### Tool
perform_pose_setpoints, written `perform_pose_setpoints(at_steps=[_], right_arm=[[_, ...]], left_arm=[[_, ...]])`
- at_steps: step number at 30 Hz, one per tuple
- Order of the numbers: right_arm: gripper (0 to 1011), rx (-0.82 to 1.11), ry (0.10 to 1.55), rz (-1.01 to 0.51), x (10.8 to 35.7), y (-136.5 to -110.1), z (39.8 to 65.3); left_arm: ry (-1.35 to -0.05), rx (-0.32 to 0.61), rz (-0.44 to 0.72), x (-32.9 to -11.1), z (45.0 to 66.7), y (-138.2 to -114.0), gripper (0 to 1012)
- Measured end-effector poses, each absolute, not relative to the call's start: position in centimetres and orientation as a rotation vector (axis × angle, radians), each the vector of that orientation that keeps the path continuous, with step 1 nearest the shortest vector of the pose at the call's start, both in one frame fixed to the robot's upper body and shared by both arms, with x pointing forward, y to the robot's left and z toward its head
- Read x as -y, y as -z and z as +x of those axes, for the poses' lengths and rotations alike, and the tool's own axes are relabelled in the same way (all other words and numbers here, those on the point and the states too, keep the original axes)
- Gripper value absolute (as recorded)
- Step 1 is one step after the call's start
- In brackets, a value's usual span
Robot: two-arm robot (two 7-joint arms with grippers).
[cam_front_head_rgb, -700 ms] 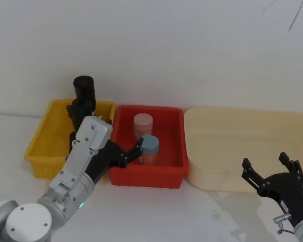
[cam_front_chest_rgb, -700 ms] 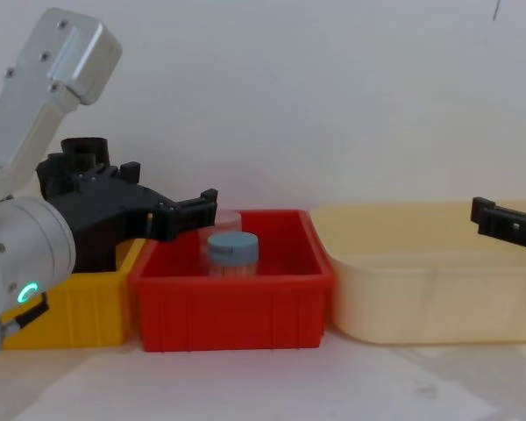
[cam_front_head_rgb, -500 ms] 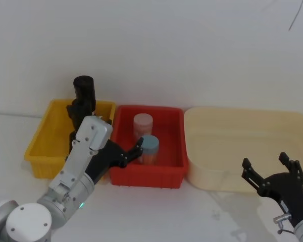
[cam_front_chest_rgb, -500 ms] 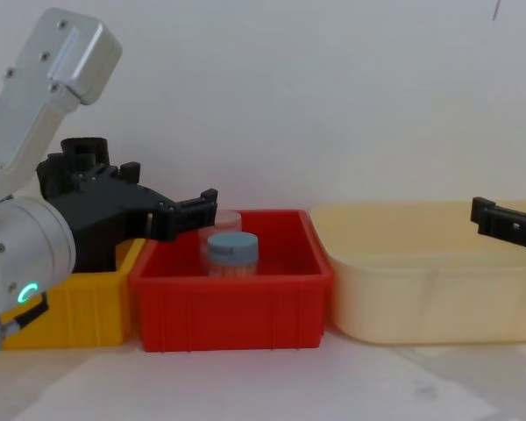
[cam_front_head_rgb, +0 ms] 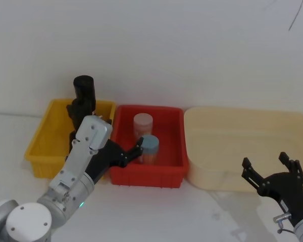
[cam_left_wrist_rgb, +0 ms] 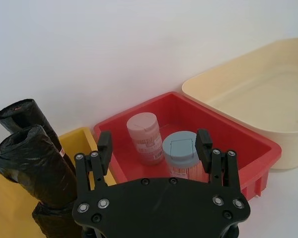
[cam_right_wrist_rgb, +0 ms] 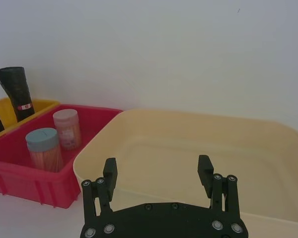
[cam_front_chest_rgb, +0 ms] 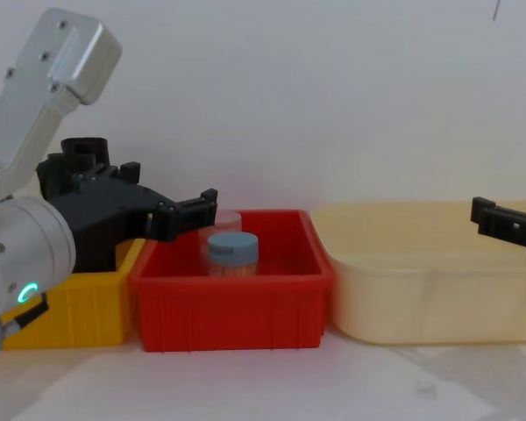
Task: Pick up the garbage bag with the one hand and transfer it to the other hand.
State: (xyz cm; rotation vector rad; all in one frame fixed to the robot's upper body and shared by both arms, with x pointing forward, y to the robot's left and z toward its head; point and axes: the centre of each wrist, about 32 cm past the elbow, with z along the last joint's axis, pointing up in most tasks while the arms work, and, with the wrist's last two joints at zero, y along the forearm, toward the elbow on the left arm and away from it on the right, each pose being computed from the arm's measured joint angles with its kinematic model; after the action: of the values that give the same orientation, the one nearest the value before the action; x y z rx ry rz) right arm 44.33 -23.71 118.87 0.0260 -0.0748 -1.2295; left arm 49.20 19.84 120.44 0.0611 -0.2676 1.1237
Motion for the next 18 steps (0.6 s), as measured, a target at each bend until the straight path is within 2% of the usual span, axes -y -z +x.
perform_pose_setpoints(at_steps=[18], right_arm=[[1001,0.075,1.229,0.026,23.71,-118.87,44.33]], left_arm=[[-1.124,0.268,0.061,-19.84,49.2,-120.44,1001]])
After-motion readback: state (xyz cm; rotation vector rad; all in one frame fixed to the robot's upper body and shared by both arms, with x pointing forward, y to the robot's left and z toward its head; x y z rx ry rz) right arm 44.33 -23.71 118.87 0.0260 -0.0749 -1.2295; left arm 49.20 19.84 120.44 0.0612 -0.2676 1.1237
